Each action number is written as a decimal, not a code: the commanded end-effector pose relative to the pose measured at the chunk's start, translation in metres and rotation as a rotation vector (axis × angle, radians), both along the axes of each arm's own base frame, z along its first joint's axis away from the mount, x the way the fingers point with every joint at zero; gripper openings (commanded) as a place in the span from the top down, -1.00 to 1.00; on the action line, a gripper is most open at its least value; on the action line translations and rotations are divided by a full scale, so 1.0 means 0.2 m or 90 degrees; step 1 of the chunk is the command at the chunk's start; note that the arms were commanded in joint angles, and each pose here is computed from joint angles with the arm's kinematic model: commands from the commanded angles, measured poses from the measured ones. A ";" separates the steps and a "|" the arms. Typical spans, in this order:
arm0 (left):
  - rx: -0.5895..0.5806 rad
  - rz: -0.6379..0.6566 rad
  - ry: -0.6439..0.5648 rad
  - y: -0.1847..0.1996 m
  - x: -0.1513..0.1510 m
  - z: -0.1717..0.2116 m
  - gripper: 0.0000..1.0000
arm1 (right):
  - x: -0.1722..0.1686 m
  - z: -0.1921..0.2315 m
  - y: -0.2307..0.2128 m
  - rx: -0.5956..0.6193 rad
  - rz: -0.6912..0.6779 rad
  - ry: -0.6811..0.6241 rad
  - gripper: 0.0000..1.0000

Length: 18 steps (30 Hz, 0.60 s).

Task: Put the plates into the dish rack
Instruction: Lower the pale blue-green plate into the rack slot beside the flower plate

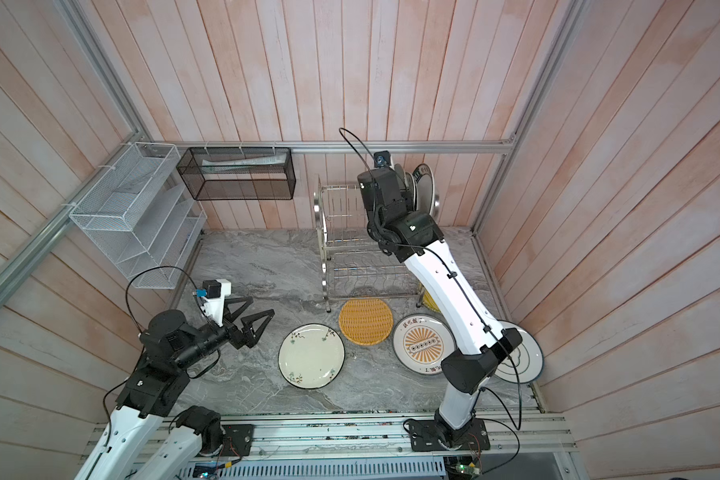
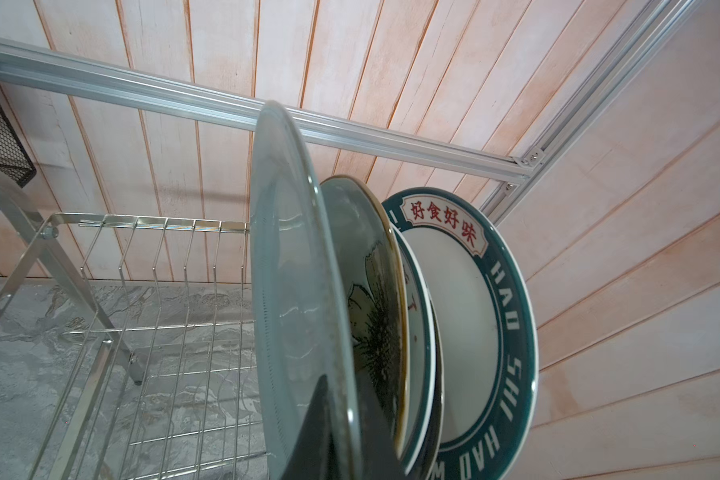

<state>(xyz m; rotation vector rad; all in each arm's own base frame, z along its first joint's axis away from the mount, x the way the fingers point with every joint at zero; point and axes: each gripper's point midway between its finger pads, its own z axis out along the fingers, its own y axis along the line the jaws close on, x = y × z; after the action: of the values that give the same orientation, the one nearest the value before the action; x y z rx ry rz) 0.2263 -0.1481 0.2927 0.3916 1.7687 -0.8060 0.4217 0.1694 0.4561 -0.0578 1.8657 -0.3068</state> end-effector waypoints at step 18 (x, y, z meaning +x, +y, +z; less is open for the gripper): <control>0.007 -0.008 0.000 0.00 -0.01 -0.02 -1.00 | -0.03 0.22 0.03 0.062 -0.016 -0.088 1.00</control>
<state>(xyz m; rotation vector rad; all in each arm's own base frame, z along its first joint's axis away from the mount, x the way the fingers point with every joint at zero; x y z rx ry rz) 0.2262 -0.1481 0.2928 0.3922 1.7686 -0.8067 0.4215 0.1732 0.4584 -0.0470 1.8544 -0.3291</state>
